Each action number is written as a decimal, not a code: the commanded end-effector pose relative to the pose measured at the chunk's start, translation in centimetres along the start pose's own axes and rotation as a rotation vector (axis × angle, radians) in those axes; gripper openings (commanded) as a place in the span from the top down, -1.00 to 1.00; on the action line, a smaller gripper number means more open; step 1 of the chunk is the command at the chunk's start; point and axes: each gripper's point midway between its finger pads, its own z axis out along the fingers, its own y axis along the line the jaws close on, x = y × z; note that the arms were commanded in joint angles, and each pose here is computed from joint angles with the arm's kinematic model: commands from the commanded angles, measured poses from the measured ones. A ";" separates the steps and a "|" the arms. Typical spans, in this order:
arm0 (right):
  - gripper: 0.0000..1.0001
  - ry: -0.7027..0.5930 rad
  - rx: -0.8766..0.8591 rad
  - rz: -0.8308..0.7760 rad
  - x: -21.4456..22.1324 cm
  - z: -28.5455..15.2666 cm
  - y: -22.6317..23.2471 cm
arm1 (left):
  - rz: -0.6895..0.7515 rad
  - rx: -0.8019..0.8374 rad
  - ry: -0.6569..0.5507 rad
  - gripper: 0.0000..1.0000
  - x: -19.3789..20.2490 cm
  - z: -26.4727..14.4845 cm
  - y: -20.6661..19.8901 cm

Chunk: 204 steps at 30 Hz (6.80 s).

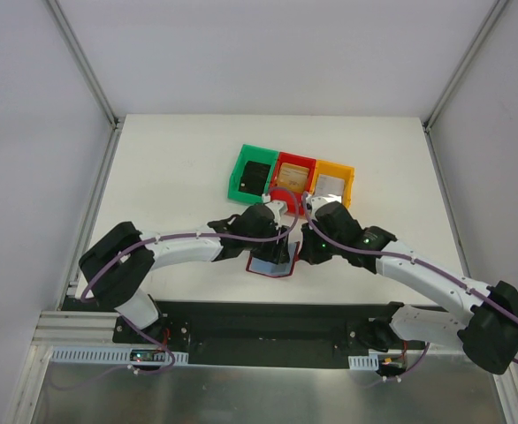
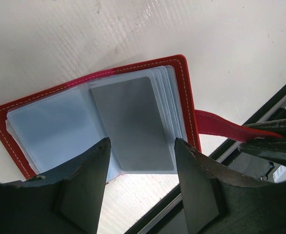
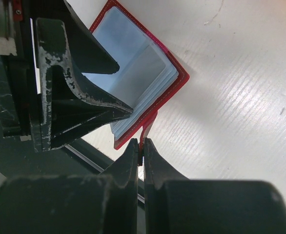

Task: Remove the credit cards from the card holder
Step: Remove the credit card from the card holder.

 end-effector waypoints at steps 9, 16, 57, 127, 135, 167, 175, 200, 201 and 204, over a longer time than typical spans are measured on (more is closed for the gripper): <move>1.00 -0.045 -0.027 -0.011 -1.8 -1.2 0.9 | 0.039 -0.020 0.006 -0.04 -0.1 0.7 -0.4; 1.00 -0.050 -0.029 -0.011 -1.9 -1.3 1.0 | 0.048 -0.048 0.024 -0.02 0.8 1.2 0.3; 1.00 -0.011 -0.012 -0.032 -0.4 -1.5 0.2 | -0.032 -0.362 -0.096 0.16 -1.6 -2.0 7.1; 0.22 -0.011 0.056 0.256 1.6 1.2 -3.5 | -0.221 -0.220 -0.132 0.27 1.3 0.2 8.3; 0.06 0.037 0.112 0.303 2.1 3.7 -4.5 | -0.287 -0.274 -0.156 0.22 3.5 -1.5 10.2; 0.42 0.097 0.234 0.119 -0.2 8.4 -6.1 | -0.320 -0.237 -0.324 -0.04 0.0 -6.7 10.3; 0.40 0.106 0.250 0.080 0.2 8.5 -6.0 | -0.340 -0.090 -0.159 -0.15 -1.0 -4.0 8.7; 0.41 0.105 0.277 -0.061 -3.0 9.1 -6.0 | -0.445 -0.134 -0.178 0.18 5.4 -4.6 10.7; 0.38 0.099 0.285 -0.060 -3.2 8.8 -6.1 | -0.447 -0.146 -0.190 0.14 5.3 -4.9 10.9; 0.23 0.073 0.315 -0.056 -3.7 7.6 -6.4 | -0.452 -0.182 -0.241 0.02 4.8 -6.0 11.5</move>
